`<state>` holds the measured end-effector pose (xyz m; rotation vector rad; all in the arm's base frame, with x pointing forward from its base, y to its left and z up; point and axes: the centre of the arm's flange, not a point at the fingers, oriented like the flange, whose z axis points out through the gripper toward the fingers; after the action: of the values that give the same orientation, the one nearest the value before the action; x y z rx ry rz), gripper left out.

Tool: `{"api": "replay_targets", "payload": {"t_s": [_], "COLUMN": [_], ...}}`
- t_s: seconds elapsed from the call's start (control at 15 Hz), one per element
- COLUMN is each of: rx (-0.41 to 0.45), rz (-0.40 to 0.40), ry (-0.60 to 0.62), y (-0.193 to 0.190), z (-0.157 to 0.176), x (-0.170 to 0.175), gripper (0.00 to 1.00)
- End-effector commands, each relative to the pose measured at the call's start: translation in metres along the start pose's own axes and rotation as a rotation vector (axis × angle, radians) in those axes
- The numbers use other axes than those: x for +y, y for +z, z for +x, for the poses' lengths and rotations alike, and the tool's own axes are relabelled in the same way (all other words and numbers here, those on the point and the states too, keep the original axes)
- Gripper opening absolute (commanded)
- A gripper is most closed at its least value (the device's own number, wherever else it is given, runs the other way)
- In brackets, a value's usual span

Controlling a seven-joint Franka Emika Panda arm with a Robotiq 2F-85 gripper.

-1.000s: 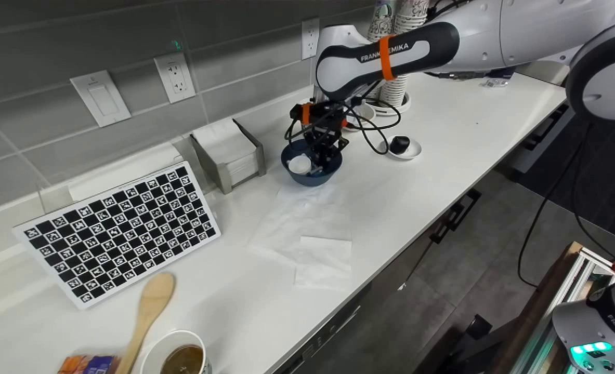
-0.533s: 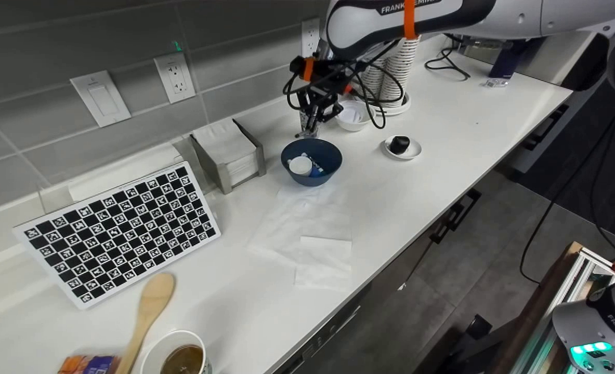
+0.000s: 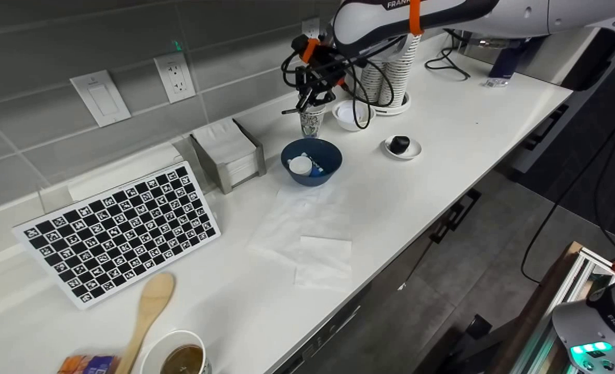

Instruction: Put the marker in the cup

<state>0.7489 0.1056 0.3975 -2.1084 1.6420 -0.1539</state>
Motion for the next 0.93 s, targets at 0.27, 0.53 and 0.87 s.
{"api": "replay_targets", "payload": {"t_s": [0.27,0.53,0.87], "rx": [-0.107,-0.048,-0.002], "rz": [0.104,0.201,0.186], "ry": [0.209,0.298,0.364], "y": [-0.014,-0.012,0.005], "z": [0.033,0.059,0.074], "x": [0.005,-0.002,-0.002], "gripper": [0.03,0.03,0.39]}}
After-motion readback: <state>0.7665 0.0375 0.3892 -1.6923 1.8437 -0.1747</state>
